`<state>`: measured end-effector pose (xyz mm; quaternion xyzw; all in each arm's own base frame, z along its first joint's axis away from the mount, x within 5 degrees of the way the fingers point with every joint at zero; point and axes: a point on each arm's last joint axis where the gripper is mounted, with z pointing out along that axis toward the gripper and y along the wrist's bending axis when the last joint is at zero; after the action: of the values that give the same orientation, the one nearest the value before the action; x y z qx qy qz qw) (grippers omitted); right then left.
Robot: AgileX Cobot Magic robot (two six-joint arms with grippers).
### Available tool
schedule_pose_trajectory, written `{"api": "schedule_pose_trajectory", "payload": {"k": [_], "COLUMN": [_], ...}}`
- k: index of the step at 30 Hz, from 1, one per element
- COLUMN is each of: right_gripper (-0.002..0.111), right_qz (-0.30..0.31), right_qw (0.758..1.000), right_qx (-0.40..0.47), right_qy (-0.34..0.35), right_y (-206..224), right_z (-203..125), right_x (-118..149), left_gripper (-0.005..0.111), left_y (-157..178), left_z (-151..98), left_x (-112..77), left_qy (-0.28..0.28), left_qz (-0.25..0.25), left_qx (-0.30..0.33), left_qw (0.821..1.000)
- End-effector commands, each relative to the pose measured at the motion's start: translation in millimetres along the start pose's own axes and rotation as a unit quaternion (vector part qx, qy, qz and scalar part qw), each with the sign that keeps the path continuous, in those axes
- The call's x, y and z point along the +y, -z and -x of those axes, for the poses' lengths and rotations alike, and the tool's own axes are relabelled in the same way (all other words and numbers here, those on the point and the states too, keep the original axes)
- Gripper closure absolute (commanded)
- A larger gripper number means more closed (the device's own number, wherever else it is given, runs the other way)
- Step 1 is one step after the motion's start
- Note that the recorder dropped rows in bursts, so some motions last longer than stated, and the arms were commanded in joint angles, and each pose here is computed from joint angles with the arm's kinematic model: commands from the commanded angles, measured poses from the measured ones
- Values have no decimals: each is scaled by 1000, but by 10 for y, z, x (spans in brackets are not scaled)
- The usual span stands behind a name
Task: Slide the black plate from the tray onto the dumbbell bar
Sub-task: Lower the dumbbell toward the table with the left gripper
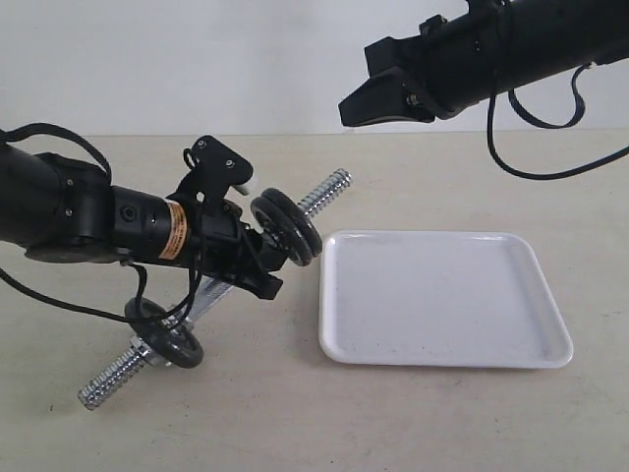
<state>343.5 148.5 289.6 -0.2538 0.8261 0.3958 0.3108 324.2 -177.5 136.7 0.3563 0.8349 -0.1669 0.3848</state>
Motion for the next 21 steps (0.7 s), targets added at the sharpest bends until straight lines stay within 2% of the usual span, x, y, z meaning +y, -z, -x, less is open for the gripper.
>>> {"api": "schedule_pose_trajectory", "payload": {"k": [1, 11, 15, 21], "right_gripper": [108, 108, 108, 108], "right_qz": [0, 3, 4, 10], "right_qw": [1000, 1000, 1000, 1000], "right_qx": [-6, -4, -3, 1], "right_qy": [10, 10, 10, 10], "right_y": [43, 43, 43, 43], "right_z": [36, 33, 32, 25], "right_x": [33, 39, 40, 51], "left_gripper": [102, 102, 102, 102], "left_y": [109, 22, 15, 21], "left_z": [437, 347, 338, 324], "left_x": [-223, -90, -79, 54], "left_qy": [5, 18, 15, 51], "left_qz": [-125, -53, -47, -13], "left_qx": [-175, -141, -137, -143], "left_qw": [977, 988, 989, 988]}}
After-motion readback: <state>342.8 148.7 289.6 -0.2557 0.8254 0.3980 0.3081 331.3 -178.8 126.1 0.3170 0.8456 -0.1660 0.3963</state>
